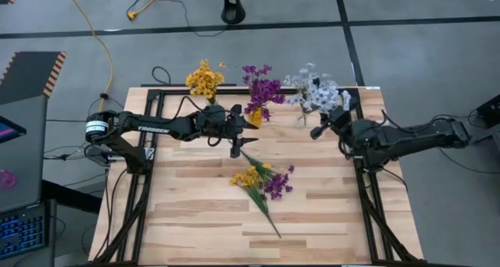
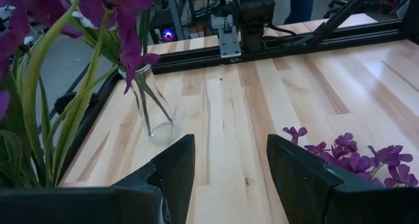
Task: Sort flowers into vase by color
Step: Put the white flowers into the right transparent vase
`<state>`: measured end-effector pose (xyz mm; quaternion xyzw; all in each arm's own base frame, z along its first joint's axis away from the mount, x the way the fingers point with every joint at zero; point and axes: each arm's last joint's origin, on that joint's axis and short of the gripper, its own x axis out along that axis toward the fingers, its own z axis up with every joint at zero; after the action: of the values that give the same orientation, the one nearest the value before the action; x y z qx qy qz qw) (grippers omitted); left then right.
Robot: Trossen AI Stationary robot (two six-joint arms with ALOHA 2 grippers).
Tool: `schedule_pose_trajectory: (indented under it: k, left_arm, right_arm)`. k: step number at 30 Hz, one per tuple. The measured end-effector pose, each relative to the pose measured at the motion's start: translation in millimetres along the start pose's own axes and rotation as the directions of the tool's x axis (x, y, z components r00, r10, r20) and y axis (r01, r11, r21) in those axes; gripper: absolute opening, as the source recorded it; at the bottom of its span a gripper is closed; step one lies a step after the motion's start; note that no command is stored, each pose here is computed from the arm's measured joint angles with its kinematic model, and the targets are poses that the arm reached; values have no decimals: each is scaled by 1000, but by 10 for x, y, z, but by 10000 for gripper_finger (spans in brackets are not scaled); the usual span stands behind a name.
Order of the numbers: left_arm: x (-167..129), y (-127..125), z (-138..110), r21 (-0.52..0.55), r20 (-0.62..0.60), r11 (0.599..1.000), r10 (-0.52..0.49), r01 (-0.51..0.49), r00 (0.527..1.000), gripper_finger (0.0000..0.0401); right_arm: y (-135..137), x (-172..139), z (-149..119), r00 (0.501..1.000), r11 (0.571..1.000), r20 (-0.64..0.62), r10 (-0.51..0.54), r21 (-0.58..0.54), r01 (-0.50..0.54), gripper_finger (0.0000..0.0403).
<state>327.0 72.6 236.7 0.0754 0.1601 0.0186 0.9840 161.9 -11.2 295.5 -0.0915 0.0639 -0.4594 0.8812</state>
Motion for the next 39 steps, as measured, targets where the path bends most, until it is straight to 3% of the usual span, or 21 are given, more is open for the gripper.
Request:
schedule_pose_trajectory:
  k: [32, 39]
  left_arm:
    - [0, -2, -6, -29, -6, 1000, -1, 1, 1000, 178]
    - [0, -3, -7, -30, -7, 1000, -2, 1, 1000, 178]
  right_arm:
    - [256, 423, -330, 981, 966, -151, -119, -245, 79, 57]
    - [261, 426, -331, 981, 965, -151, -121, -250, 80, 60]
